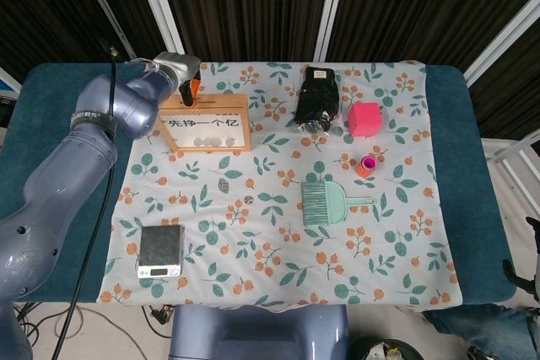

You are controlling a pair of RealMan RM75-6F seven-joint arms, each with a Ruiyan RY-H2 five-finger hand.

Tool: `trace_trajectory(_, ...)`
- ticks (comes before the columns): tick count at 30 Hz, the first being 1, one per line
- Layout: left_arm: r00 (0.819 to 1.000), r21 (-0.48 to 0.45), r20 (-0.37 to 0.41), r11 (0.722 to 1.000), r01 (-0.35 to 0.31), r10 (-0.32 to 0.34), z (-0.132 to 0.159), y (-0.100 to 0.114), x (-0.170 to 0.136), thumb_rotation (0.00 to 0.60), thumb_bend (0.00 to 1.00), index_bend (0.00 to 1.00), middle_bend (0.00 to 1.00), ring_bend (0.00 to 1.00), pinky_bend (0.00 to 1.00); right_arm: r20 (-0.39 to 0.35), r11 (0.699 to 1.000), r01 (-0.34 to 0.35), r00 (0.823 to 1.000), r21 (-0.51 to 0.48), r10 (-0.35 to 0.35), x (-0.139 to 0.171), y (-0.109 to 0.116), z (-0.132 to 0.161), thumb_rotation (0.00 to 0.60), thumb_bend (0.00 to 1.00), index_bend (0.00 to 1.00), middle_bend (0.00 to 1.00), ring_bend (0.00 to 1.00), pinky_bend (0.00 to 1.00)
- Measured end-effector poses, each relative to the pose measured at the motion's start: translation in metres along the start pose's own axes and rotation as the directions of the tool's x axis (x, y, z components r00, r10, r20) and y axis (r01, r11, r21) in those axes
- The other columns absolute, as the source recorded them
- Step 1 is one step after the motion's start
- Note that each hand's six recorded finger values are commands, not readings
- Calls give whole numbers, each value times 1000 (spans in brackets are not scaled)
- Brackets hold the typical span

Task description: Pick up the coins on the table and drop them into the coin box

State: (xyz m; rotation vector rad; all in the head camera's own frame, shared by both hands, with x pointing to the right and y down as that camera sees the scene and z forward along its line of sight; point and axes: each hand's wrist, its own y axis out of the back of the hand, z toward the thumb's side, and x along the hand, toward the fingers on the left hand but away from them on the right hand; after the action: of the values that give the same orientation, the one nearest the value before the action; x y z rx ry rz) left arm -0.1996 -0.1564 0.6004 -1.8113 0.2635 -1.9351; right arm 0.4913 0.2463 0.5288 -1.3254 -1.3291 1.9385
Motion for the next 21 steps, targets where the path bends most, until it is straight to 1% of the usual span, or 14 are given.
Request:
trace_trajectory(10,1000,-1,6,1000,1,-1,2,-2,2,600,812,530,27,0,0,7,1000,-1,1000,-5,1,0,0,-1,600,395,161,59,16,0)
trace_trajectory(16,1000,0,9,1000,1,-1,4,-2,2,600,801,500,26,0,0,5,1000,-1,1000,-4,1,0,1,-1,600,394,161,59,16,0)
trace_trajectory(21,1000,-1,8,1000,4,-4,4,-2,2,600,798,497,26,0,0,4,1000,-3,1000,-4,3,0,1,0,600,394,161,58,16,0)
